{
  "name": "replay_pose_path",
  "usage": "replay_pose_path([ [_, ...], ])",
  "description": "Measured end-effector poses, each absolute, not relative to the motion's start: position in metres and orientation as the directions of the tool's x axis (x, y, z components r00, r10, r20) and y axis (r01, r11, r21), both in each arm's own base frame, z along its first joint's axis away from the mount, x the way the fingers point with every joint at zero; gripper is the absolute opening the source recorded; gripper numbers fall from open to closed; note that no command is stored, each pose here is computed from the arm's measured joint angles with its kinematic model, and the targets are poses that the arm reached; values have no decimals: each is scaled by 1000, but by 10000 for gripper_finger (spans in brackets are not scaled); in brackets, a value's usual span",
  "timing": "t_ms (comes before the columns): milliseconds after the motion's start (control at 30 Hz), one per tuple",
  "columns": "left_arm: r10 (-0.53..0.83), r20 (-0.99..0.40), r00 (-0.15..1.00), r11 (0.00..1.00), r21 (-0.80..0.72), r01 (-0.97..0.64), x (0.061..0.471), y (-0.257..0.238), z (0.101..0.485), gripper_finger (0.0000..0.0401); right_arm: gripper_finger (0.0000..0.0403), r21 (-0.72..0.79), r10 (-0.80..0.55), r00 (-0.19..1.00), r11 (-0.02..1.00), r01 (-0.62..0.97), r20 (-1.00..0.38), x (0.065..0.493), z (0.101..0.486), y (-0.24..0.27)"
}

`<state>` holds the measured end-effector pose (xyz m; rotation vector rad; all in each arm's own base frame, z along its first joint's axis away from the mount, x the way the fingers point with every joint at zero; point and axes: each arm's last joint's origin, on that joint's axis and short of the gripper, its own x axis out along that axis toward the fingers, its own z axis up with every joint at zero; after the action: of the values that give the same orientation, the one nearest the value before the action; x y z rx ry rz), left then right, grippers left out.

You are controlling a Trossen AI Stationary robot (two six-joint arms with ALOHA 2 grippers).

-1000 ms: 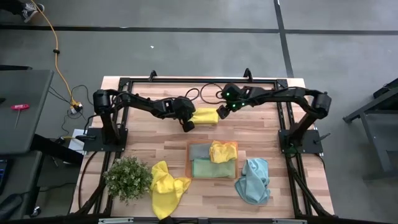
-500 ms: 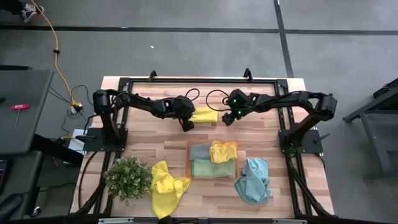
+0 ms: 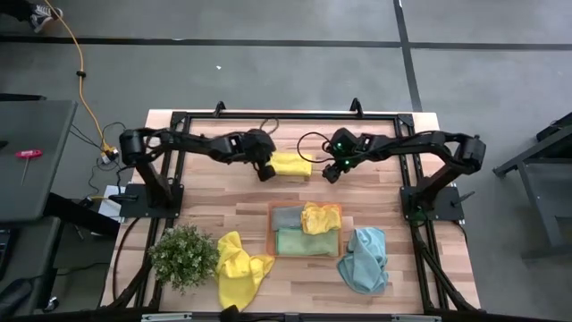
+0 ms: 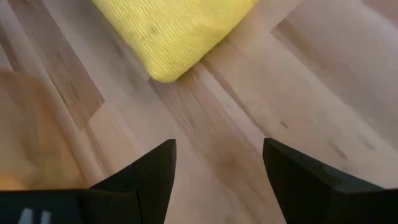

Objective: Fold microfiber towels
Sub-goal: Put the right yellow microfiber towel into the orange bin

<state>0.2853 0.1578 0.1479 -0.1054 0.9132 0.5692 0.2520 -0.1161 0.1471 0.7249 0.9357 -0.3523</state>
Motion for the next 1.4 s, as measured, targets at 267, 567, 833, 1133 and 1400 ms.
replay_pose_path([
  [267,519,-662,541,787,124,-604,255,168,210,0,232,392,-43,609,729,562,-792,237,172,-127],
  [567,478,-541,691,763,-134,-633,229,160,206,0,232,442,-59,709,745,500,-702,242,187,-128],
  [833,414,-628,659,740,-189,-645,214,140,173,0,232,517,-61,769,706,484,-637,261,178,-130],
  [1133,404,-713,573,717,-142,-682,203,133,154,0,232,648,-73,742,435,625,-667,276,142,-137],
  [1400,308,-768,561,782,-131,-609,211,135,128,0,232,709,-16,734,247,661,-679,287,121,-131],
])
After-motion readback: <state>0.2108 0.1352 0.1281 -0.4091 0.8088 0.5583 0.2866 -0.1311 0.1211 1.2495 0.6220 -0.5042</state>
